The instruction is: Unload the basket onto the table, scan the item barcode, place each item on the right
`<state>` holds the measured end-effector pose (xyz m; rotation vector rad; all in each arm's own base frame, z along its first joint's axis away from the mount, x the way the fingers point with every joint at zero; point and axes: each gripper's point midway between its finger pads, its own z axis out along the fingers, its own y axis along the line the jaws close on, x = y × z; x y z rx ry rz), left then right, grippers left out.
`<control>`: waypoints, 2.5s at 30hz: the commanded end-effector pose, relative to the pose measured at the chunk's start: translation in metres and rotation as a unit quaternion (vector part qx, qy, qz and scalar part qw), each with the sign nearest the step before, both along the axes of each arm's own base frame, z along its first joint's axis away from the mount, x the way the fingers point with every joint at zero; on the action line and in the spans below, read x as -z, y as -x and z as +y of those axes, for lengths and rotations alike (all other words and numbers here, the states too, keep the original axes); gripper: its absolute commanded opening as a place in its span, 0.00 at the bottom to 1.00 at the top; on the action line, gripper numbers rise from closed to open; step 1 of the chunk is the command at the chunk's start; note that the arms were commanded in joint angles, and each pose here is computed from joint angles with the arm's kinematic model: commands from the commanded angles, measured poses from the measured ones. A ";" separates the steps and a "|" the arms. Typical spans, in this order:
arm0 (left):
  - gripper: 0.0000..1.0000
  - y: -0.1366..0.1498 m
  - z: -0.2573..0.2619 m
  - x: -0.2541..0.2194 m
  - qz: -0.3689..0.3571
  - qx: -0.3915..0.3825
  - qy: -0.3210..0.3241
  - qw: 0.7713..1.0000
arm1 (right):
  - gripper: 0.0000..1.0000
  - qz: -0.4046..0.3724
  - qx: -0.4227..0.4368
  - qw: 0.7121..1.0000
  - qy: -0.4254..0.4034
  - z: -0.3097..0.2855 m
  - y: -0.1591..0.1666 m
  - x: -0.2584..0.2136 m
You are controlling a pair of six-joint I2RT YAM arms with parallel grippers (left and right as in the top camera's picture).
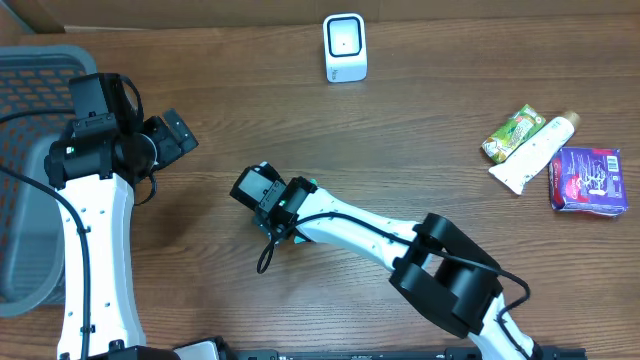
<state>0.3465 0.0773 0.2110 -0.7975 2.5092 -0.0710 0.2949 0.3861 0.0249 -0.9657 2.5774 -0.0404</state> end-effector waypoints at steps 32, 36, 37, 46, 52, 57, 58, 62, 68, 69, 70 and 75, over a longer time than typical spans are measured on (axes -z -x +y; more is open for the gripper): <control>0.99 -0.003 0.003 -0.004 -0.006 -0.009 -0.004 1.000 | 0.23 0.033 -0.041 0.987 0.152 -0.048 -0.003 0.113; 1.00 -0.003 0.003 -0.004 -0.006 -0.009 -0.004 1.000 | 0.04 0.033 -0.041 0.987 0.153 -0.048 -0.003 0.112; 1.00 -0.003 0.003 -0.004 -0.006 -0.009 -0.004 1.000 | 0.04 0.033 -0.041 0.986 0.155 -0.048 -0.003 0.109; 1.00 -0.003 0.003 -0.004 -0.006 -0.009 -0.004 1.000 | 0.04 0.126 -0.026 0.991 -0.039 -0.010 -0.017 0.028; 1.00 -0.003 0.003 -0.004 -0.006 -0.009 -0.004 1.000 | 0.04 0.237 -0.062 0.922 -0.301 0.008 -0.025 -0.082; 1.00 -0.003 0.003 -0.004 -0.006 -0.009 -0.004 1.000 | 0.04 0.305 -0.124 0.826 -0.457 0.004 -0.026 -0.149; 0.99 -0.003 0.003 -0.004 -0.006 -0.009 -0.004 1.000 | 0.04 0.313 -0.128 0.814 -0.472 0.001 -0.027 -0.153; 1.00 -0.003 0.003 -0.004 -0.006 -0.009 -0.004 1.000 | 0.04 0.325 -0.104 0.809 -0.479 -0.017 -0.035 -0.140; 1.00 -0.003 0.003 -0.004 -0.006 -0.009 -0.004 1.000 | 0.04 0.295 -0.006 0.873 -0.388 -0.047 -0.049 -0.074; 1.00 -0.003 0.003 -0.004 -0.006 -0.009 -0.004 1.000 | 0.05 0.280 0.008 0.889 -0.361 -0.051 -0.052 -0.064; 1.00 -0.003 0.003 -0.004 -0.006 -0.009 -0.004 1.000 | 0.11 0.267 0.014 0.901 -0.342 -0.052 -0.054 -0.058; 1.00 -0.003 0.003 -0.004 -0.006 -0.009 -0.004 1.000 | 0.54 0.185 0.008 0.948 -0.260 -0.037 -0.057 -0.042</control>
